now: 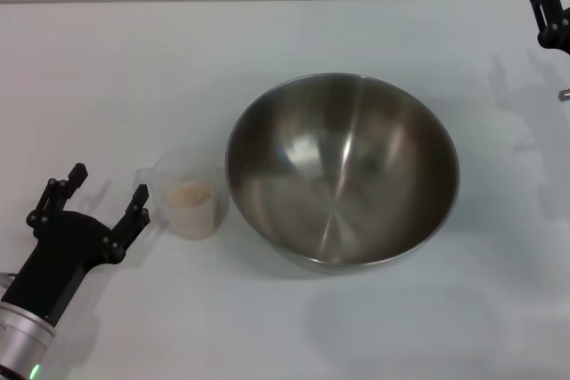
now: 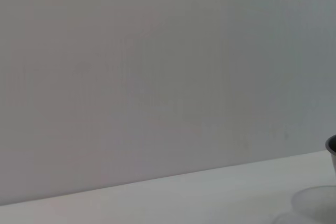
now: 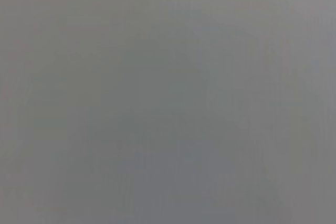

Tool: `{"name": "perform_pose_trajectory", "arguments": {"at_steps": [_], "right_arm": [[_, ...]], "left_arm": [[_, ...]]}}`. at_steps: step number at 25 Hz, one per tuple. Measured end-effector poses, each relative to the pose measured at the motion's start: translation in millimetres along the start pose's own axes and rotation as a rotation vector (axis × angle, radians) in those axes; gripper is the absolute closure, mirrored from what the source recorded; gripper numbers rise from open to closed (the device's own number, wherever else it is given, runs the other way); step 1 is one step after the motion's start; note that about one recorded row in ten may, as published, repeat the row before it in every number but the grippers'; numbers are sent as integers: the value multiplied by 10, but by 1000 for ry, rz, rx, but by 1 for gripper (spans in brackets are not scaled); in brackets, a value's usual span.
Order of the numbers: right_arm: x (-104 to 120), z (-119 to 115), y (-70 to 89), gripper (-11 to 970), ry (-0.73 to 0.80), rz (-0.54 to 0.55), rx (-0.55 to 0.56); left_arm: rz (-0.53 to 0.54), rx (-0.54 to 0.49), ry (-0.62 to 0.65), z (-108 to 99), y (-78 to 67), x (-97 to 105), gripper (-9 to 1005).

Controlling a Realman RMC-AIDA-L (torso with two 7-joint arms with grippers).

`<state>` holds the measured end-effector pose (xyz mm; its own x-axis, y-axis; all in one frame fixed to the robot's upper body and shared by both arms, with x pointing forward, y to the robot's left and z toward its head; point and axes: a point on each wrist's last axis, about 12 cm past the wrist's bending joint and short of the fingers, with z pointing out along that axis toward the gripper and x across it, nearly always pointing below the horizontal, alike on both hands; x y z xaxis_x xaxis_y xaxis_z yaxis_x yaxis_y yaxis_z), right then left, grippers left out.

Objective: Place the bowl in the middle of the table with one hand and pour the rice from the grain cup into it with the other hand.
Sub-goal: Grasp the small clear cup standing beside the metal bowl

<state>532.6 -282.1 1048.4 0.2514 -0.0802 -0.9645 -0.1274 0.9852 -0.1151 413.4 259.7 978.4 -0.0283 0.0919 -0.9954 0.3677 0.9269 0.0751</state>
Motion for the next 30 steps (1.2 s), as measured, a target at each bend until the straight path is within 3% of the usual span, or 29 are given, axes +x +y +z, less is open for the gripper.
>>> {"name": "perform_pose_trajectory", "arguments": {"at_steps": [24,30], "right_arm": [[-7,24,104,452,-3,7,-51],[-18,50,156,452,-8,11,-74]], "left_arm": [[7,-11,39,274,59,-17,166],[9,-3,56,341,60,-16,392]]}}
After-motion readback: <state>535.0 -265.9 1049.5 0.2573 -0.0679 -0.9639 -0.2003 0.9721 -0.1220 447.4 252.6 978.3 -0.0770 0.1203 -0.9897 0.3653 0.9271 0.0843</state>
